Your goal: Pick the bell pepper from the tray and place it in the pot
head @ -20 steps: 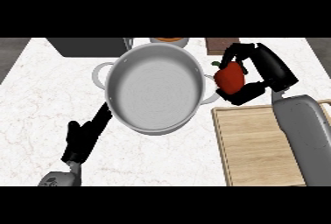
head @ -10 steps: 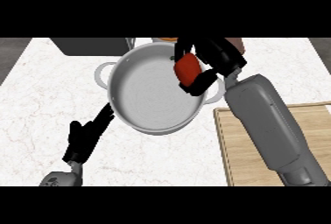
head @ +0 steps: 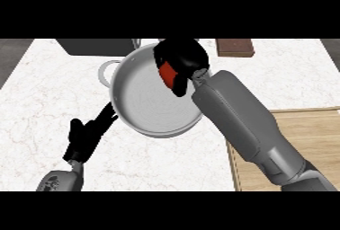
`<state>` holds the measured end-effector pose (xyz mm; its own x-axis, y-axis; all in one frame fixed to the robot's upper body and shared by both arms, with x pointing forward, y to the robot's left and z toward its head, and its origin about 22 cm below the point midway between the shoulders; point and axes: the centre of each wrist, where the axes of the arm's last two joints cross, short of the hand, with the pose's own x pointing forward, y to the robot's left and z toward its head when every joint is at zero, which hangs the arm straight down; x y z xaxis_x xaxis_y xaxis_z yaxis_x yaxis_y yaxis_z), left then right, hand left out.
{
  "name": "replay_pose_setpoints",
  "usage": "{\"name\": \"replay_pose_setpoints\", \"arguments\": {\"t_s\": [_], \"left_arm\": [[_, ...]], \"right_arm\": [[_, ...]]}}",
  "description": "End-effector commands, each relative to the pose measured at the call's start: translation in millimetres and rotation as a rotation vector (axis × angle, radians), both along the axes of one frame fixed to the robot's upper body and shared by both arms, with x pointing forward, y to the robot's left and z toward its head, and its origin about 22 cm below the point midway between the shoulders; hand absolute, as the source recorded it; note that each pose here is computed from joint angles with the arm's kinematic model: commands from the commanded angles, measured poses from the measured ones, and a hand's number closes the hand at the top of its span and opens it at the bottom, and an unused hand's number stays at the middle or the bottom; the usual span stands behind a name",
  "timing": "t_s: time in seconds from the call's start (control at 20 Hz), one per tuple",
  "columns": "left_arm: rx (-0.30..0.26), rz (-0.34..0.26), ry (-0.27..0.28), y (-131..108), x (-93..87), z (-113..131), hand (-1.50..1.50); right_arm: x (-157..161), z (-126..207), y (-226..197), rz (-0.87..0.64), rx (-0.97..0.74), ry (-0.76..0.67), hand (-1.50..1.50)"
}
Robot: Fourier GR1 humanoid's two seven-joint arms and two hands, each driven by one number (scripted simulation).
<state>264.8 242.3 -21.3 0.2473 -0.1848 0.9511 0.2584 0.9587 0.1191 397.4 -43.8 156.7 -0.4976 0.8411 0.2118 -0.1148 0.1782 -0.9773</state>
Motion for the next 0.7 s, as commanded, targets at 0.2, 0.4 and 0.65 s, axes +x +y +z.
{"name": "replay_pose_setpoints", "arguments": {"t_s": [0.2, 0.4, 0.65], "left_arm": [[0.011, -0.039, -0.006, -4, -0.9, -4, 0.0], [-0.003, -0.046, -0.002, -18, 2.8, 7, 0.0], [0.0, -0.05, -0.006, -20, -1.9, 5, 0.0]], "right_arm": [[7, -39, 26, -0.152, -0.3, 0.282, 1.5], [9, -42, 32, -0.222, -0.35, 0.363, -1.5], [5, -42, 24, -0.121, 0.067, 0.335, -1.5]]}}
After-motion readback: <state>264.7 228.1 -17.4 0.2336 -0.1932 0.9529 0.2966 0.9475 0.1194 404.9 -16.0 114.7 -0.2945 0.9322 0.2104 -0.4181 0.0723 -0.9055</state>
